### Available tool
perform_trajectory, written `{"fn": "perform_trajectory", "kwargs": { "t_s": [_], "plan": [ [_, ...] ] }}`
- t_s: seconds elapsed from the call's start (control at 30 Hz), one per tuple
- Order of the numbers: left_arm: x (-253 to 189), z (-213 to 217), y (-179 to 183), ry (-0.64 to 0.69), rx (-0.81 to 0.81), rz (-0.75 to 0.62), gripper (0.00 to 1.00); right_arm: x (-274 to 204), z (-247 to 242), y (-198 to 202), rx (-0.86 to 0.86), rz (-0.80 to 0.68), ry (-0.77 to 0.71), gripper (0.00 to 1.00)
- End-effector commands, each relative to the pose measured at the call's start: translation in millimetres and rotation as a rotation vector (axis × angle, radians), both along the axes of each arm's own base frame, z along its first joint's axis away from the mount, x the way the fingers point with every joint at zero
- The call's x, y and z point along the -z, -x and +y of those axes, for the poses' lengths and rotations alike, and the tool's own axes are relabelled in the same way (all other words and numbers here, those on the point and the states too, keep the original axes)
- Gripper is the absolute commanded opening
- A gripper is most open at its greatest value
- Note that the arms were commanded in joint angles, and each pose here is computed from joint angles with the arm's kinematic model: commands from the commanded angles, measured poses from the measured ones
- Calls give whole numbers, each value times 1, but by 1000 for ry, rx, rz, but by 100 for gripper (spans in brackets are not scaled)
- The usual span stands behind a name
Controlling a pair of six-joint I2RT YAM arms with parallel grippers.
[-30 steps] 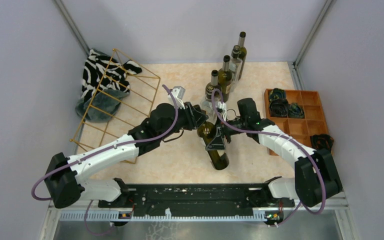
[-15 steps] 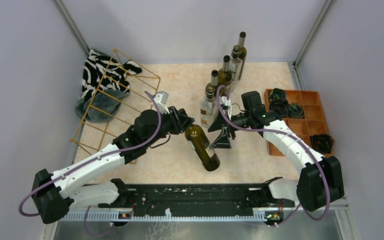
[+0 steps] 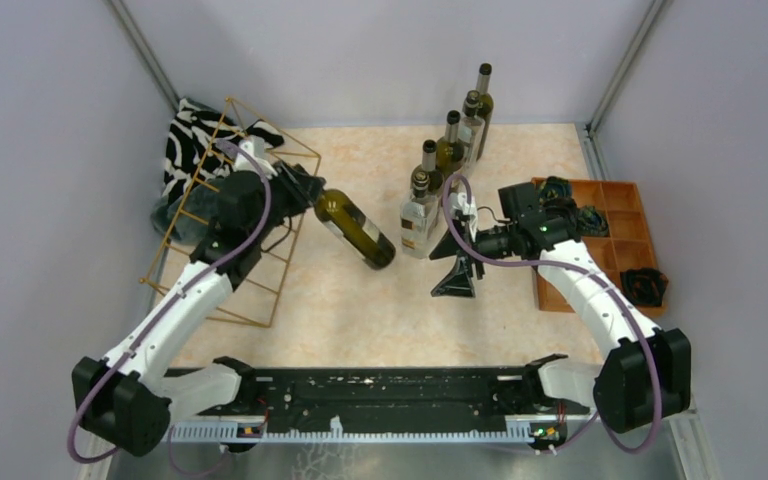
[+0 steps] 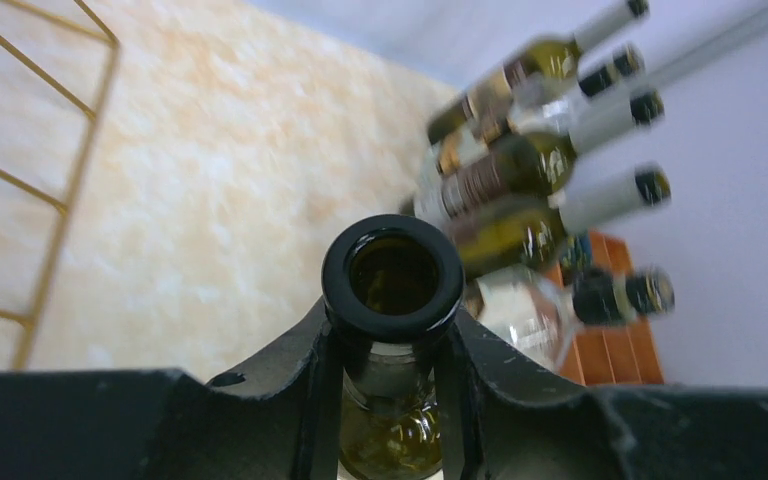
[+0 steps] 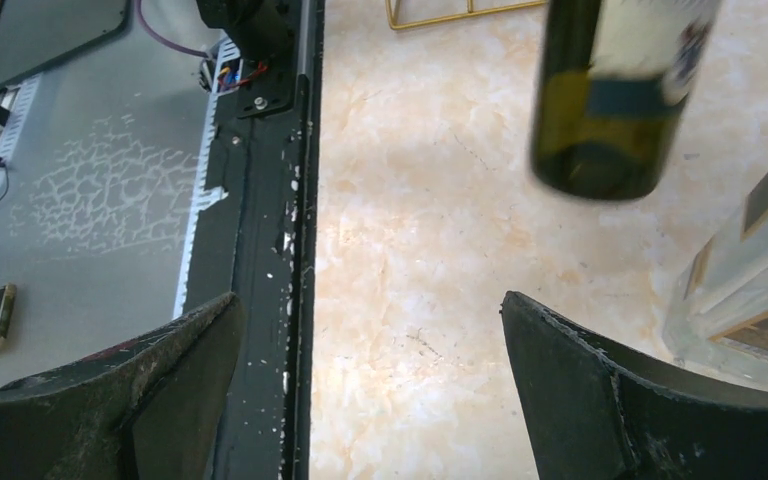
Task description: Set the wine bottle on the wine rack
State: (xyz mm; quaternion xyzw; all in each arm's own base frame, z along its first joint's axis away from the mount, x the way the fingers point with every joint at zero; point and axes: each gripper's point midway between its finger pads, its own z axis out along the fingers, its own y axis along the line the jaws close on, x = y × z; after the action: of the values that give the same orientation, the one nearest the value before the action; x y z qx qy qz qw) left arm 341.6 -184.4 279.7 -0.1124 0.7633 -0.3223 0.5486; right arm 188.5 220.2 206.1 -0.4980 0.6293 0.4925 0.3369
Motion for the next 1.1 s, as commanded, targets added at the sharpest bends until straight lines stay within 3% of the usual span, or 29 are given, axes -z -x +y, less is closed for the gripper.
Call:
{"fn": "perform_trajectory", "kwargs": {
  "t_s": [0.0, 0.43, 0.77, 1.07],
  "plan": [
    [-85, 27, -36, 128, -28, -206, 0, -22, -2, -6, -1, -116, -22, 98],
    [-108, 103, -145, 75, -247, -279, 0, -10, -5, -14, 34, -126, 24, 98],
    [-105, 151, -203, 20, -403, -315, 0, -2, -7, -17, 49, -155, 63, 98],
    [-102, 165, -250, -41, -470, -351, 0, 1, -9, -19, 58, -169, 87, 98]
  ]
}}
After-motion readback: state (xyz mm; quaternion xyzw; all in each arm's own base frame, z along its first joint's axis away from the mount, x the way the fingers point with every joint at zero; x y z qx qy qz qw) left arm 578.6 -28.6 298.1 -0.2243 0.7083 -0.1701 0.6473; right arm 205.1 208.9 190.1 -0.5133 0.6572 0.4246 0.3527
